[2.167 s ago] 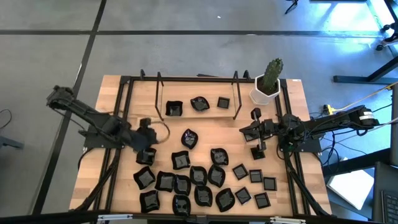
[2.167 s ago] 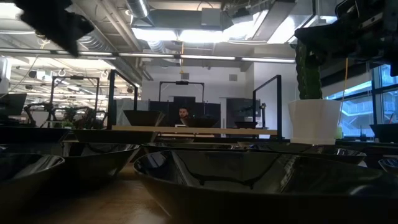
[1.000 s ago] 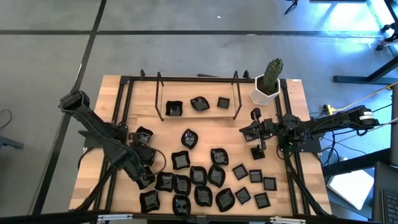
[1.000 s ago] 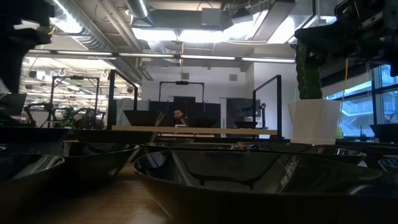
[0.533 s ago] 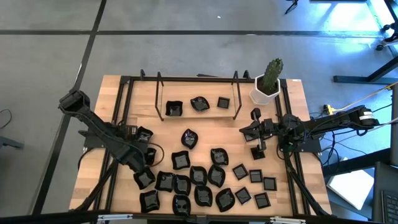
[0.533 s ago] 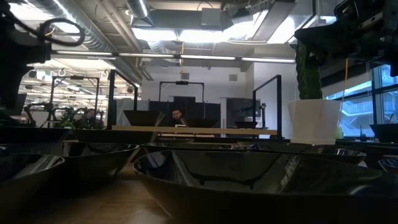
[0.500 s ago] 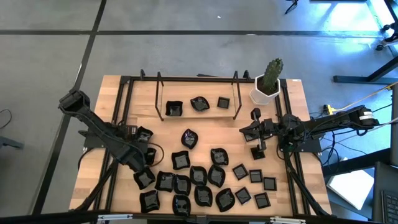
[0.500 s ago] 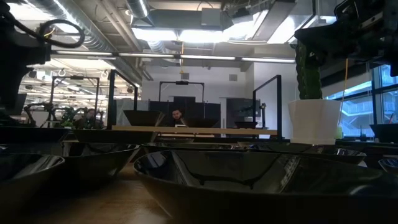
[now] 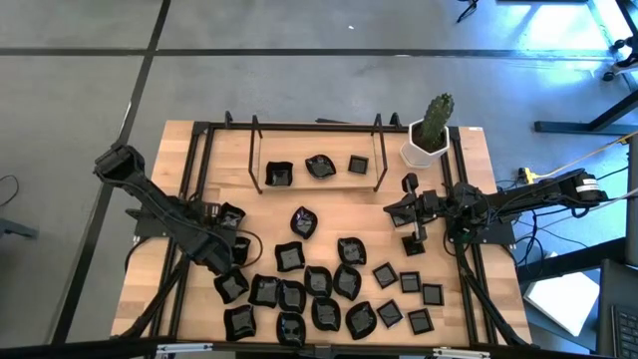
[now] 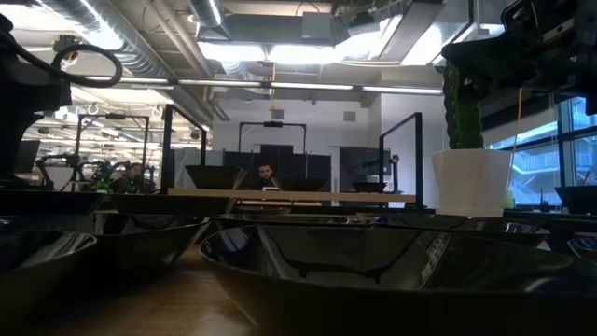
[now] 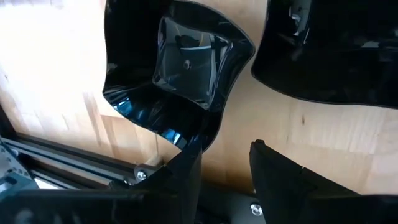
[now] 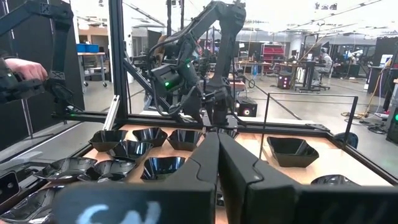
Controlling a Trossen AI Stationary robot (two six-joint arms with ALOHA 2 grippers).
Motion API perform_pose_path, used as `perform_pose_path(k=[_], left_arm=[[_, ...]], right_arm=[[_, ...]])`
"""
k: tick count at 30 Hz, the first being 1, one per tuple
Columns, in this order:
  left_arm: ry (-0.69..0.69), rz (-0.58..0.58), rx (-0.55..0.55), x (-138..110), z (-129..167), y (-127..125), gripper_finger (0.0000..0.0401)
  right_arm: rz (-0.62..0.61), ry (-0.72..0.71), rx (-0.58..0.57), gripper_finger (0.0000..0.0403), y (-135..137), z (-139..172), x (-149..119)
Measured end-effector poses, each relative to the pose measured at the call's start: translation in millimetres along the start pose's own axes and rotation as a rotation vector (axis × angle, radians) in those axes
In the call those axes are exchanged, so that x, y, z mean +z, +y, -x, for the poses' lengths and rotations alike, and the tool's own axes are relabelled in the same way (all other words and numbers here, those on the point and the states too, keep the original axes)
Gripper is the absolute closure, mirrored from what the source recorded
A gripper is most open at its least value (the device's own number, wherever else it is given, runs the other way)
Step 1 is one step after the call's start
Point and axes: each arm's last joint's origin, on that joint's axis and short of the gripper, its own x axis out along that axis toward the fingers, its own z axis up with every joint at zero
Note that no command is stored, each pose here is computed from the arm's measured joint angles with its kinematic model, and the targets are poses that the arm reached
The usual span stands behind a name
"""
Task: Pick & Place Mini shaped plates
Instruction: Stack the black distorted square plate on top of the black distorted square plate on the shelf
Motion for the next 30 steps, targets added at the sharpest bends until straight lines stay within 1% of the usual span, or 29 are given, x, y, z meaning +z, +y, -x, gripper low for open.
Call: perform_pose_path(k=[5, 10, 14, 16, 18, 22, 25, 27, 28, 30], left_arm=[[-0.007, 0.003, -0.001, 1, -2, 0, 0.0272], [0.008, 0.046, -0.003, 5, -4, 6, 0.0272], [0.000, 0.070, 0.026, 9, -5, 11, 0.0272], [-0.003, 0.060, 0.028, 10, -5, 12, 0.0272], [-0.010, 0.046, -0.001, 12, 1, 11, 0.0272], [-0.040, 0.039, -0.092, 18, 19, 4, 0.0272], [-0.105, 0.057, -0.169, 24, 35, -4, 0.0272], [-0.179, 0.058, -0.226, 29, 43, -11, 0.0272], [-0.207, 0.057, -0.244, 30, 45, -14, 0.0272], [-0.216, 0.039, -0.247, 30, 45, -17, 0.0272]], right_arm=[[0.000, 0.000, 0.000, 0.0393, 0, 0, 0], [0.001, 0.000, 0.000, 0.0393, 0, 0, 0], [0.001, 0.000, 0.000, 0.0393, 0, 0, 0], [0.001, 0.000, 0.000, 0.0393, 0, 0, 0], [0.001, 0.000, 0.000, 0.0393, 0, 0, 0], [0.003, 0.000, 0.000, 0.0393, 0, 0, 0], [0.005, 0.000, 0.000, 0.0393, 0, 0, 0], [0.004, 0.000, 0.000, 0.0393, 0, 0, 0], [0.004, 0.000, 0.000, 0.0393, 0, 0, 0], [0.000, 0.000, 0.000, 0.0393, 0, 0, 0]])
